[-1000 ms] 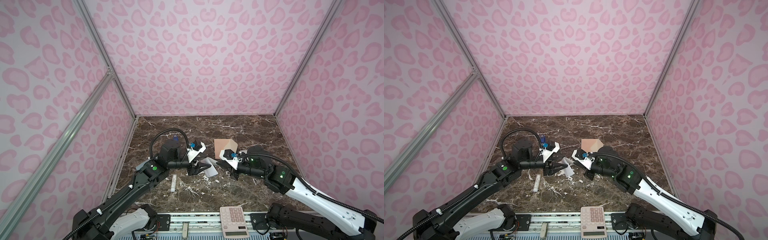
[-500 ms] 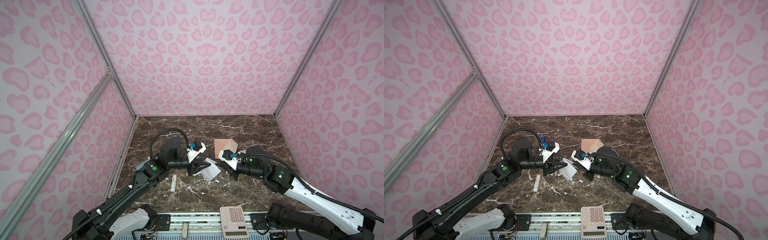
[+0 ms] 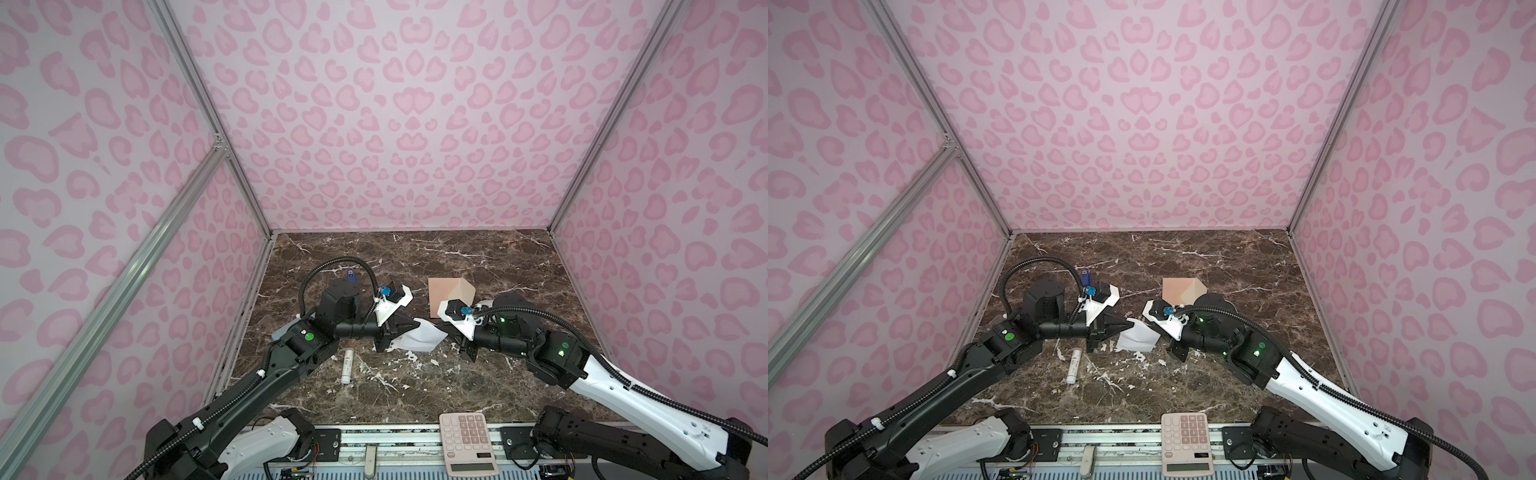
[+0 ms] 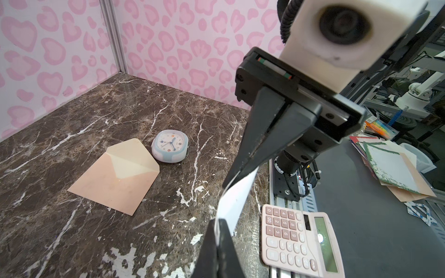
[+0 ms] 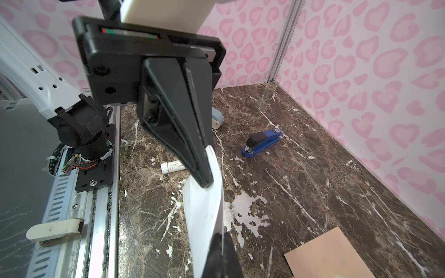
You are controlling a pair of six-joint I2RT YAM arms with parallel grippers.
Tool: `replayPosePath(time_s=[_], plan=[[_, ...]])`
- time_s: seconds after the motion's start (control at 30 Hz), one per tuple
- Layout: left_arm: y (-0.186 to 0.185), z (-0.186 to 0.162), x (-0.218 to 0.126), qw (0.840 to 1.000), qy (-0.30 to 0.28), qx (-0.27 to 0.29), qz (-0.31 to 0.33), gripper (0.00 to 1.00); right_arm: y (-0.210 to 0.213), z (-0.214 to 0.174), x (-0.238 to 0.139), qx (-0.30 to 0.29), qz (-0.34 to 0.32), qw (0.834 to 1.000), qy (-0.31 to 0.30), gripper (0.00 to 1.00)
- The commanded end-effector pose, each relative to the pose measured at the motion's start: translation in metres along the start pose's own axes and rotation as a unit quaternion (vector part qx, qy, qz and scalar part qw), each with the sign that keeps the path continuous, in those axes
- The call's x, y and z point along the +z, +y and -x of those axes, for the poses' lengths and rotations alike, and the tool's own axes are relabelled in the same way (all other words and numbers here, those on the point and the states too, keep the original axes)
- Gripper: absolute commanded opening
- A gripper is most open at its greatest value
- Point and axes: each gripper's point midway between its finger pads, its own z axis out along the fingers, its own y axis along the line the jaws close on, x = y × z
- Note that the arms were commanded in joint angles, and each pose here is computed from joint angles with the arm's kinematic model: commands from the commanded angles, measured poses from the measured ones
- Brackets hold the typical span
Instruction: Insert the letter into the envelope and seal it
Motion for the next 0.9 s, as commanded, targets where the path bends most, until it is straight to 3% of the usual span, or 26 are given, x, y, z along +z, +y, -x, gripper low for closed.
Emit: replayPosePath(time_s=[0.0, 0.1, 0.23, 0.47, 0.7, 0.87], plan=[[0.001, 0.012, -0.003, 1.000, -0.015, 0.022, 0.008, 0.04, -0.005, 0.001, -0.003, -0.008, -0.016, 1.000, 0.001, 0.11], [0.007, 0.010, -0.007, 0.999, -0.008, 0.033, 0.035, 0.04, -0.016, -0.004, -0.010, -0.020, -0.044, 0.999, 0.016, 0.37], [0.023, 0.000, -0.016, 0.994, 0.022, 0.052, 0.097, 0.04, -0.031, -0.008, -0.029, -0.031, -0.081, 0.996, 0.028, 0.50], [0.034, -0.020, -0.015, 0.986, 0.082, 0.072, 0.126, 0.04, -0.023, -0.003, -0.033, -0.034, -0.050, 0.998, 0.029, 0.54], [0.022, -0.016, 0.001, 0.986, 0.094, 0.090, 0.102, 0.04, 0.001, 0.007, -0.002, -0.046, 0.004, 0.999, 0.014, 0.56], [0.012, -0.016, 0.009, 0.987, 0.098, 0.097, 0.088, 0.04, 0.001, 0.006, 0.008, -0.046, 0.007, 0.999, 0.016, 0.55]])
